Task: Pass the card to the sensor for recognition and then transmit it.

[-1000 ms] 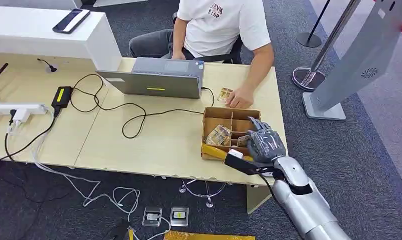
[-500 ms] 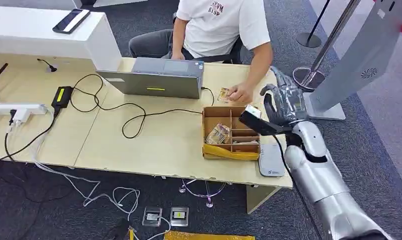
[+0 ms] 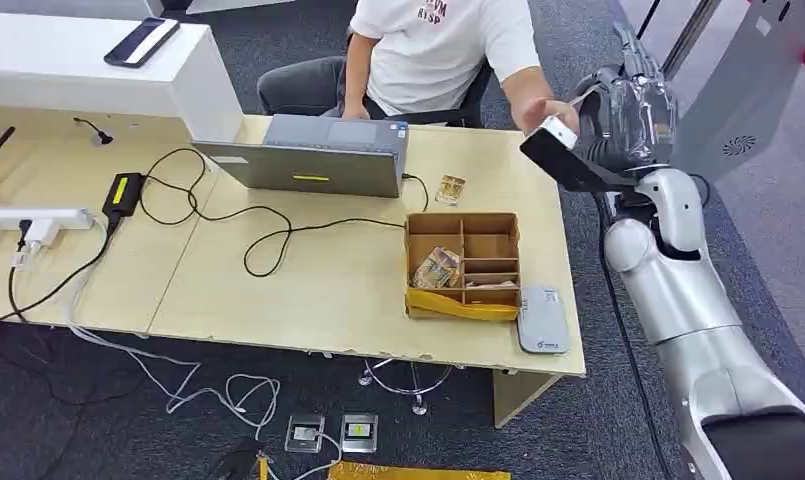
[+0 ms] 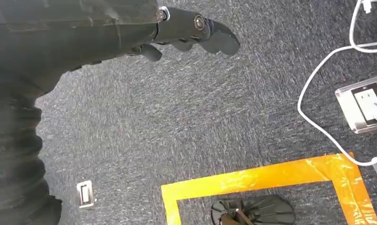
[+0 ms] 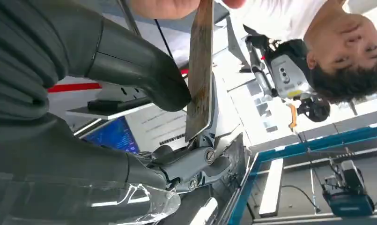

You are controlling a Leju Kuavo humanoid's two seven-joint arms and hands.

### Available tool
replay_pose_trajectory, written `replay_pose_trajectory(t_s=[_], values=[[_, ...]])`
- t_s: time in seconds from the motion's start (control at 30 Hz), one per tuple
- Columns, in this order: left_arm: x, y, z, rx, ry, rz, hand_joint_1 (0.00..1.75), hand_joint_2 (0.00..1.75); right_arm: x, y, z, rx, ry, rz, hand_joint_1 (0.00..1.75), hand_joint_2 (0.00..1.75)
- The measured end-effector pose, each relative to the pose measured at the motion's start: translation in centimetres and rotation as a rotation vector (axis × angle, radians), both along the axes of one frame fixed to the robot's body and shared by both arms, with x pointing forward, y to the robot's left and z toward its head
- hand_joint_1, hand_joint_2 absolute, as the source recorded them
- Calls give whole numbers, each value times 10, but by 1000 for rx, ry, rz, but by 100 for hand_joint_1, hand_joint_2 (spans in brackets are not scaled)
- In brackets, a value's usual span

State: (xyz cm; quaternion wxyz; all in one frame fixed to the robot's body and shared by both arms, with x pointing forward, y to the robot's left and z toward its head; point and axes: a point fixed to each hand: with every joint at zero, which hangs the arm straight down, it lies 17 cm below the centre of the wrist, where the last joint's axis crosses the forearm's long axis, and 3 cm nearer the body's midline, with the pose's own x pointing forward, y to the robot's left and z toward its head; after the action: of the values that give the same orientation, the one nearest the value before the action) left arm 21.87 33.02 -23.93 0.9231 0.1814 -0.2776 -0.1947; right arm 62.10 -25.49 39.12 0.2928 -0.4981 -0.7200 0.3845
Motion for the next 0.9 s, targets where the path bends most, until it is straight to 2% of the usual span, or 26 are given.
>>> replay_pose_trajectory(t_s=[0.27,0.57,0.6,0.63,0.67,0.9], values=[[6,-6,2,-5,-8,-29,0,175,17,-12,19,-38,6,-19,175,175],[23,-9,8,-1,-20,-56,0,175,45,-1,-23,-103,212,-60,175,175],[23,-8,8,-1,-21,-56,0,175,46,2,-32,-108,232,-57,159,175],[23,-8,8,-1,-21,-55,0,175,46,7,-38,-112,248,-53,52,175],[23,-8,8,-2,-21,-53,0,175,46,10,-44,-117,261,-47,0,175],[22,-7,7,-3,-20,-42,0,175,45,28,-75,-129,338,-10,0,175]])
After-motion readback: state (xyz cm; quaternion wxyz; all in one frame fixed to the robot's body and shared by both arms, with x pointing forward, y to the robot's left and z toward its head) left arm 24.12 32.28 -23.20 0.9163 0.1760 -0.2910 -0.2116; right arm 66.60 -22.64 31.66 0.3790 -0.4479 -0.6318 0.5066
